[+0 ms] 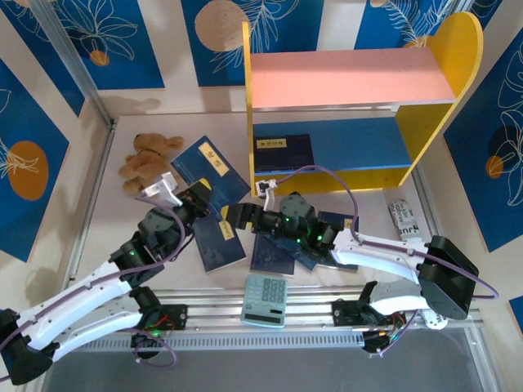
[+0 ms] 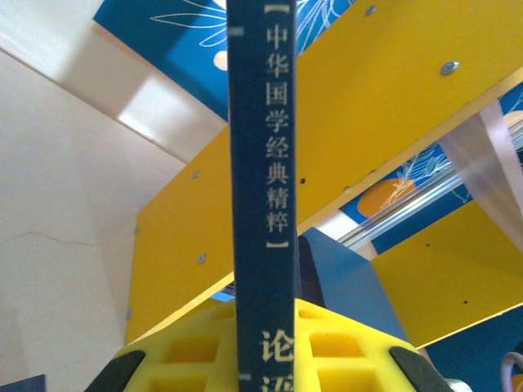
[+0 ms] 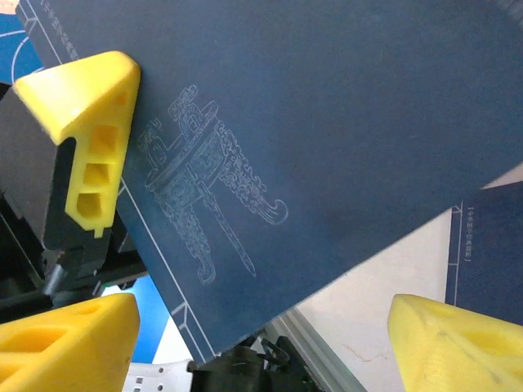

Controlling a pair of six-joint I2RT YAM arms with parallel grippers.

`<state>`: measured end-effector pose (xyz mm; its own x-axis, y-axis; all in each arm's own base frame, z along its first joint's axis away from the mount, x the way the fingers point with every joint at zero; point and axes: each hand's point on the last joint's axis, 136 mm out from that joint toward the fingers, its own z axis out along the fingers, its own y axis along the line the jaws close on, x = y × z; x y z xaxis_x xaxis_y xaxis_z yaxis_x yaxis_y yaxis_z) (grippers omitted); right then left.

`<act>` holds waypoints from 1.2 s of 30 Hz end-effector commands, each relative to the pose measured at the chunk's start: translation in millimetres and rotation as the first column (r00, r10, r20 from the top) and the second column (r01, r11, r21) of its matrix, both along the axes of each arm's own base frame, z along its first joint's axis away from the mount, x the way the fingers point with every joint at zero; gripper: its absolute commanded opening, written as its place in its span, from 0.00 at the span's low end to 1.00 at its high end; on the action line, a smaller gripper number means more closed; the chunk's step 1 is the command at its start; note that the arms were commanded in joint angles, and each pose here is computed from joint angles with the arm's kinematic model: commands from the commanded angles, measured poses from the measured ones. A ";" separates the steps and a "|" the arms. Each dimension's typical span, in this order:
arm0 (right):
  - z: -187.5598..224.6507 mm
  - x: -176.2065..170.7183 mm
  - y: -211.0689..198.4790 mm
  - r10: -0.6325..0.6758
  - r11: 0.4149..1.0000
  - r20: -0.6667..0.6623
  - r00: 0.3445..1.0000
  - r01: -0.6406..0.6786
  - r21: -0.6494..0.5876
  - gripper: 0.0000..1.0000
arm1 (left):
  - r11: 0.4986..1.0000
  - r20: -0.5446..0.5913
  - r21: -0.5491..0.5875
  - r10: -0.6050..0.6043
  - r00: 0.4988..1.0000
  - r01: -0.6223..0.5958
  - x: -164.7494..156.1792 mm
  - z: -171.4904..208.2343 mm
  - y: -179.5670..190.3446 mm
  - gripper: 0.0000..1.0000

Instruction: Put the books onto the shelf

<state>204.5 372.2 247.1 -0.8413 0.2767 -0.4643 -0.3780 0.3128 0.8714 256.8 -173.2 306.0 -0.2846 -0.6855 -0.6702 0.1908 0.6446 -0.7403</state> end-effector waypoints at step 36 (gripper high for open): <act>3.7 -9.6 -101.4 -0.040 0.985 0.112 0.993 0.059 -0.165 0.00 | 0.991 0.100 0.062 0.111 0.989 -0.117 -16.0 21.5 8.1 0.75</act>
<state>213.2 292.6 249.5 -0.7722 0.3410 -0.5362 -0.3879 0.4154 0.8228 243.7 -187.2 314.4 -0.1997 -0.7231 -0.6612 0.2278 0.6221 -0.7491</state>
